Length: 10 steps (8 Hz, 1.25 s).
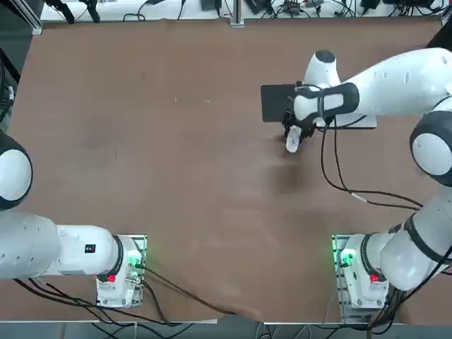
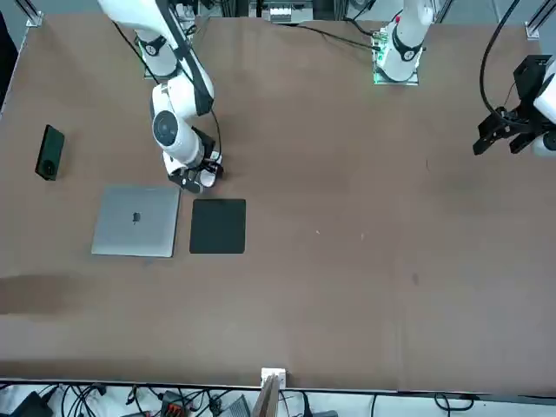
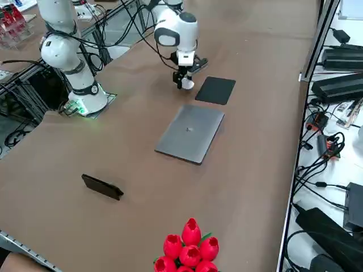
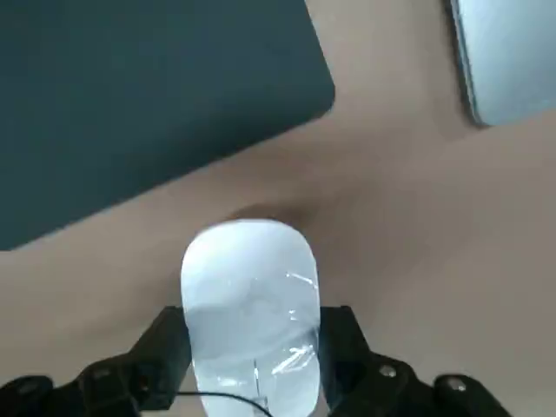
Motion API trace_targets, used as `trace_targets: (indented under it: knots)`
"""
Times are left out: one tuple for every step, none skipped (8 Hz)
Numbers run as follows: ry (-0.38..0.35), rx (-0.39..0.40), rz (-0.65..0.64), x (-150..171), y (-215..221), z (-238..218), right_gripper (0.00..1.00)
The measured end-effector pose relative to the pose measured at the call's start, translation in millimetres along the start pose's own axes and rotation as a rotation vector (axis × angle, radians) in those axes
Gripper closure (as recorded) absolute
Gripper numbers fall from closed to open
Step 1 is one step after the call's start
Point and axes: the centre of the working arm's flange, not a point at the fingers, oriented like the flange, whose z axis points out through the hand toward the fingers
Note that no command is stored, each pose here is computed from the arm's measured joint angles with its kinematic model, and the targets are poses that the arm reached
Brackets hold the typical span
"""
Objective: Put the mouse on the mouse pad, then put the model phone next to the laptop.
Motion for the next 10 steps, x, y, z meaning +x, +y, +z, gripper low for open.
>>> trace_targets:
  knots:
    - [-0.008, 0.012, 0.023, 13.9, -9.6, -28.1, 0.21]
    - [0.005, 0.040, 0.040, 31.7, -18.5, -57.5, 0.21]
    - [0.026, 0.073, 0.053, 48.2, -28.6, -80.8, 0.21]
    - [0.037, 0.094, 0.084, 63.0, -40.4, -91.9, 0.21]
    - [0.039, 0.103, 0.131, 77.0, -51.4, -90.1, 0.21]
    - [0.034, 0.103, 0.193, 89.3, -59.0, -80.0, 0.21]
    - [0.025, 0.099, 0.255, 98.0, -63.0, -66.8, 0.21]
    - [0.022, 0.094, 0.293, 103.1, -65.0, -51.2, 0.21]
    - [0.023, 0.092, 0.303, 106.6, -66.0, -34.9, 0.21]
    - [0.027, 0.091, 0.308, 109.4, -66.8, -21.2, 0.21]
